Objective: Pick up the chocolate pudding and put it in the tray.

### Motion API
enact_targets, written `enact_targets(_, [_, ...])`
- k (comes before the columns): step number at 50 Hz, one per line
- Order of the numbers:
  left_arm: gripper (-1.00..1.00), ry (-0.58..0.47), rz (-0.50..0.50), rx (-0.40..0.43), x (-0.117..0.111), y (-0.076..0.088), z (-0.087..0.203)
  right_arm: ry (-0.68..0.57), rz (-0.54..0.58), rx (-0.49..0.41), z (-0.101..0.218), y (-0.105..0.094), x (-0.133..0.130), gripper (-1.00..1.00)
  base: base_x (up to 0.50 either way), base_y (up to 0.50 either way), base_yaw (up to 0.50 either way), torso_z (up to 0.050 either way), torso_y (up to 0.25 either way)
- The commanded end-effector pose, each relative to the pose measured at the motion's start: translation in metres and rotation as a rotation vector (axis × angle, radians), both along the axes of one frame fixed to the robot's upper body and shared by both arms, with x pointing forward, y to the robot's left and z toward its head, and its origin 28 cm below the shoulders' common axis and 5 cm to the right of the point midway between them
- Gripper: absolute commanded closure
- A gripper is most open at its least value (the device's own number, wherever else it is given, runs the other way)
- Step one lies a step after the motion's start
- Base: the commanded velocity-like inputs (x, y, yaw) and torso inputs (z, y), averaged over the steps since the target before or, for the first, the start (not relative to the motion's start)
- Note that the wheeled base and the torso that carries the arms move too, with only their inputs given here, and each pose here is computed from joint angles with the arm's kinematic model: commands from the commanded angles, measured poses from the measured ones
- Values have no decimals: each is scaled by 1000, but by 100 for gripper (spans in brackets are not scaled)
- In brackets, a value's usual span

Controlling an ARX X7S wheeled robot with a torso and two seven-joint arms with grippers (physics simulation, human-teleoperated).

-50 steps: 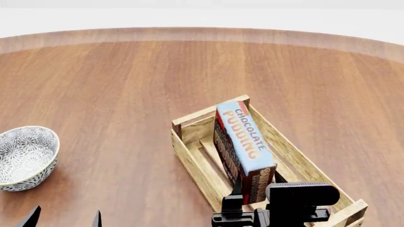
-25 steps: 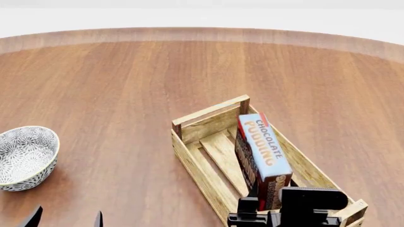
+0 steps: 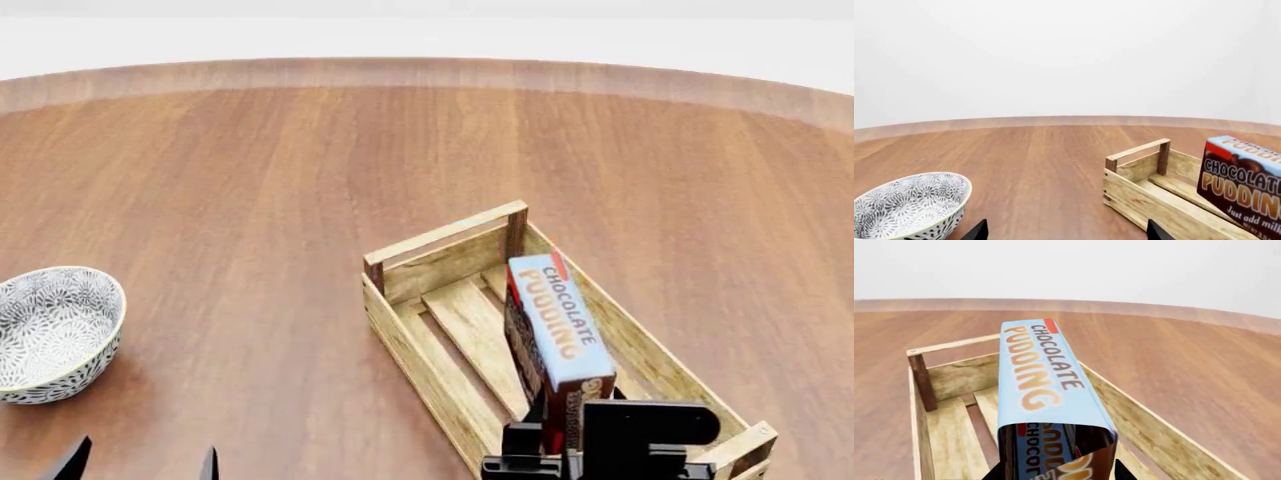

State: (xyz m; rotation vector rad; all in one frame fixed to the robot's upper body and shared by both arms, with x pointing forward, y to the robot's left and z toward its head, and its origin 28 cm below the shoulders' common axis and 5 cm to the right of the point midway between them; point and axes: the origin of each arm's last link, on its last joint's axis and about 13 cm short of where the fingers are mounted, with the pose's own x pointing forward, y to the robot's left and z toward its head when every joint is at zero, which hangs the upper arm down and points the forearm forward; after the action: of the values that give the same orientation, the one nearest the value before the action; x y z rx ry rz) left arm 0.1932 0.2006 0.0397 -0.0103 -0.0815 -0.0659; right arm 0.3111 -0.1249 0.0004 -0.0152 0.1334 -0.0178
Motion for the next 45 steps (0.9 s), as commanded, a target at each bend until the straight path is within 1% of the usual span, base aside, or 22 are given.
enact_targets(1, [-100,0,1,0,0,0,0,-6,2,-46,-2,0,3,100,0,0,0,0,0])
enact_targets(24, [-100,1,0,-1,0,0,0,-4,-11,-41,-2,0,5,100,0,0,0,0,0])
enact_targets(25, [-100,1,1,-1,0,0,0,-4,-23,-37,-2,0,6,-100,0,0,0,0,0])
enact_targets(29, [-100,0,0,-1,0,0,1,-8,-18,-31,0,-1,5,-100,0,0,0,0,0])
enact_targets(30, [-100,-1,0,-1,0,0,1,-21,-25,-55,2,-1,4,-100,0,0,0,0,0])
enact_targets(33, [-100,-1,0,-1,0,0,1,-22,-28,-46,5,-2,5,-100,0,0,0,0,0])
enact_targets(45, [-100,-3,1,0,0,0,0,-17,-36,-55,2,-3,5,-100,0,0,0,0,0])
